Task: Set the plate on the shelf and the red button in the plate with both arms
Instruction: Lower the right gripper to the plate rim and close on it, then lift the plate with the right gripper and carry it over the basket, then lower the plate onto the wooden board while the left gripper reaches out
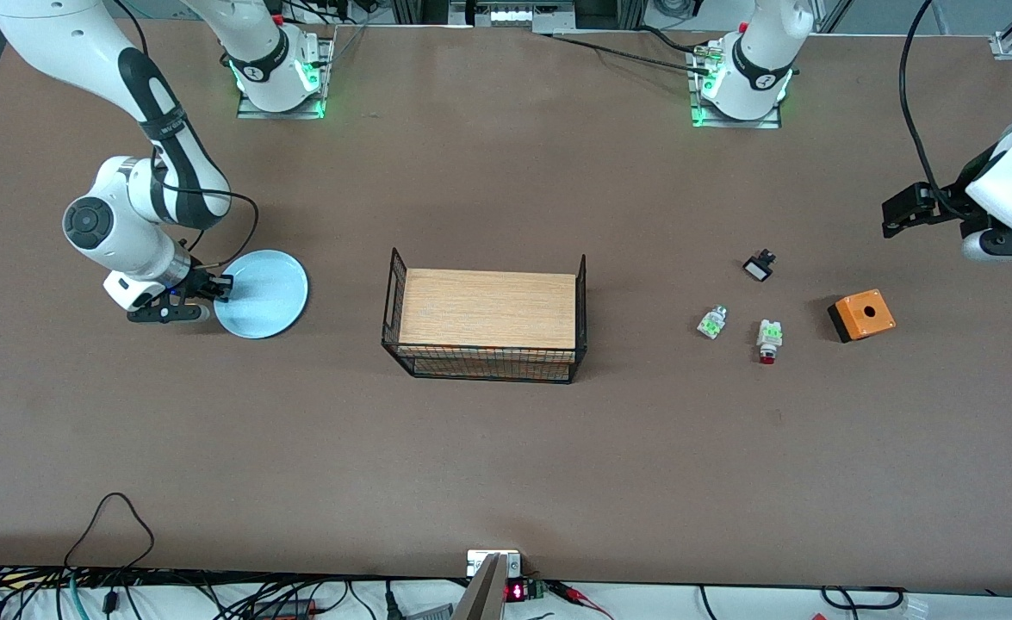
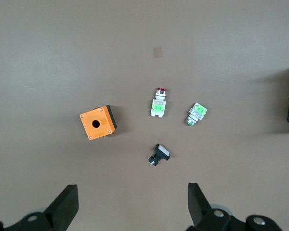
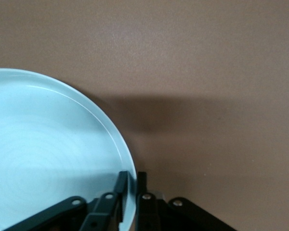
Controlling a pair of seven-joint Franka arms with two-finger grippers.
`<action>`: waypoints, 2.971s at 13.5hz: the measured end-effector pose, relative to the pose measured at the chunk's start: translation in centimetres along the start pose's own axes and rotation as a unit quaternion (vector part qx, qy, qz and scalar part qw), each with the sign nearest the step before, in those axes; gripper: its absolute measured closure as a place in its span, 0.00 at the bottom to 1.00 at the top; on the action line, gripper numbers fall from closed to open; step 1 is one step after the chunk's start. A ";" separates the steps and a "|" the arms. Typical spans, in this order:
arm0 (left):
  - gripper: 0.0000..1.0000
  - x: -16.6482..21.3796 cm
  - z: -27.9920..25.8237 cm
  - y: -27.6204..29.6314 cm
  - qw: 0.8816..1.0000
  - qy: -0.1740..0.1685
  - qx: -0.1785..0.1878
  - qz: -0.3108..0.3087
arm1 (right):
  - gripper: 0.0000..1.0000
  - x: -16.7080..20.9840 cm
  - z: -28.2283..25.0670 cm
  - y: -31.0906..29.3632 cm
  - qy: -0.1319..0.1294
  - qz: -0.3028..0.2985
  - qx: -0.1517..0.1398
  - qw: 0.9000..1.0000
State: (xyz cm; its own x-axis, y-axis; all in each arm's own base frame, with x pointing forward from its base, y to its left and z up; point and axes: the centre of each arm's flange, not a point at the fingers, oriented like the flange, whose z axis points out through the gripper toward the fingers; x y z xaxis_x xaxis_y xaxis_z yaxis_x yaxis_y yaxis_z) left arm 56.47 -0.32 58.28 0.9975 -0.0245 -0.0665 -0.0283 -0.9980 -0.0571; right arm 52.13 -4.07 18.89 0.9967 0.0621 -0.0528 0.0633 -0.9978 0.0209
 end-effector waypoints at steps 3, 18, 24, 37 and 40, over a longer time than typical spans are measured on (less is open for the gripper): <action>0.00 0.0 0.0 -0.1 1.000 0.000 0.000 -0.001 | 0.97 -0.2 -1.9 -0.1 -0.010 0.005 0.005 1.000; 0.00 -0.1 -0.6 -0.2 1.000 -0.001 0.000 -0.002 | 0.97 -0.1 -34.2 -9.3 -0.099 0.181 0.102 0.973; 0.00 -0.2 -0.9 -0.3 1.000 0.001 0.000 -0.002 | 0.97 -1.3 -38.2 -25.9 -0.097 0.315 0.088 0.940; 0.00 0.2 -1.6 -0.3 1.000 0.003 0.000 -0.004 | 0.97 2.5 -27.3 -41.2 -0.058 0.426 0.098 0.897; 0.00 0.3 0.2 0.1 0.999 -0.036 0.001 -0.012 | 0.97 2.7 -25.5 -42.5 -0.057 0.423 0.097 0.899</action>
State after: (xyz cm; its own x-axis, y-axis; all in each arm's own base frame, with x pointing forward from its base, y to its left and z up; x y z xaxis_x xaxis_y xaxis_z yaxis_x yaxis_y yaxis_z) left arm 56.76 -0.42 58.07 0.9905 0.0037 -0.1373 -0.0049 -0.9981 -0.0616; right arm 53.42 39.09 43.29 0.6720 -0.7126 -0.2017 -0.7358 -0.6734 -0.0722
